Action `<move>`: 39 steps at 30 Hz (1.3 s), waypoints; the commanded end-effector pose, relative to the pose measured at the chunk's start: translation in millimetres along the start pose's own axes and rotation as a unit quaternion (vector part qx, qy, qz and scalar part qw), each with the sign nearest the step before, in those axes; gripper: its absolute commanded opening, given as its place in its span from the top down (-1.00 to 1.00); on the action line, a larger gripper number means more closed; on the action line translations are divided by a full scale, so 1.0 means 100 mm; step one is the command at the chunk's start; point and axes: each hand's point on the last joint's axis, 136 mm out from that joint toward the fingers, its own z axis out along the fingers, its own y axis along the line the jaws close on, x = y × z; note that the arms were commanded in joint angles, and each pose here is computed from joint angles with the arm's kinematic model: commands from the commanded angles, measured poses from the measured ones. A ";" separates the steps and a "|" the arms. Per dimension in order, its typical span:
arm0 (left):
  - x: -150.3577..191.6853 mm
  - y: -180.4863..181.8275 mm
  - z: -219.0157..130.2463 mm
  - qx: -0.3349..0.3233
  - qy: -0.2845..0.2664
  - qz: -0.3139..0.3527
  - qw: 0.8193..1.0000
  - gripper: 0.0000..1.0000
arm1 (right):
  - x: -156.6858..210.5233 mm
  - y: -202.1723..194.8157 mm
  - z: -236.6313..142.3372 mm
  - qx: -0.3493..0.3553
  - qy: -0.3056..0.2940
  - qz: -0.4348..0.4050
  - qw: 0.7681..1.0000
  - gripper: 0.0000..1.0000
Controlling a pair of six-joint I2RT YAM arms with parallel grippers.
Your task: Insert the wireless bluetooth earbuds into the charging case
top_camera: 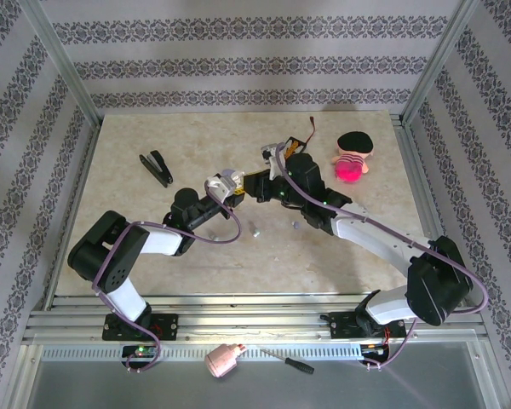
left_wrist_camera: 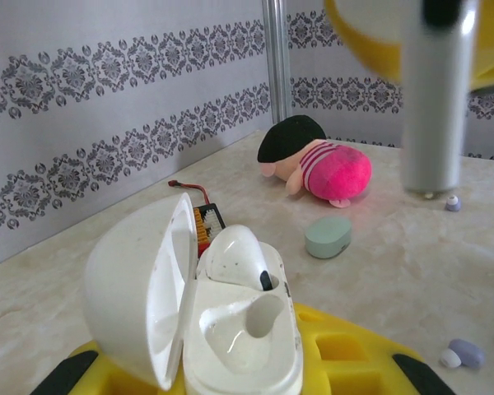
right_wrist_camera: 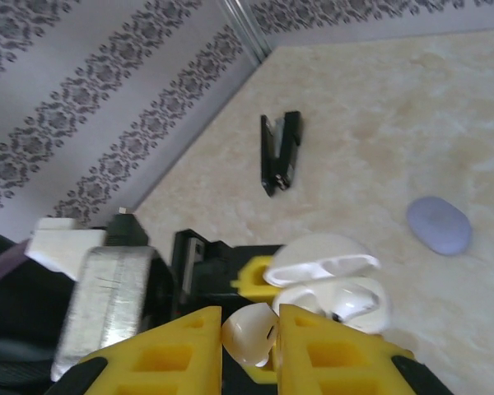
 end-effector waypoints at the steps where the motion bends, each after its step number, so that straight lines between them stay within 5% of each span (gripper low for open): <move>1: -0.28 0.00 0.03 -0.004 -0.041 0.018 0.999 1.00 | -0.18 0.03 0.07 -0.011 -0.057 0.004 0.998 0.60; 39: -0.38 0.03 -0.02 -0.015 -0.038 0.030 0.999 1.00 | 0.10 -0.42 0.22 0.045 -0.045 0.019 0.998 0.60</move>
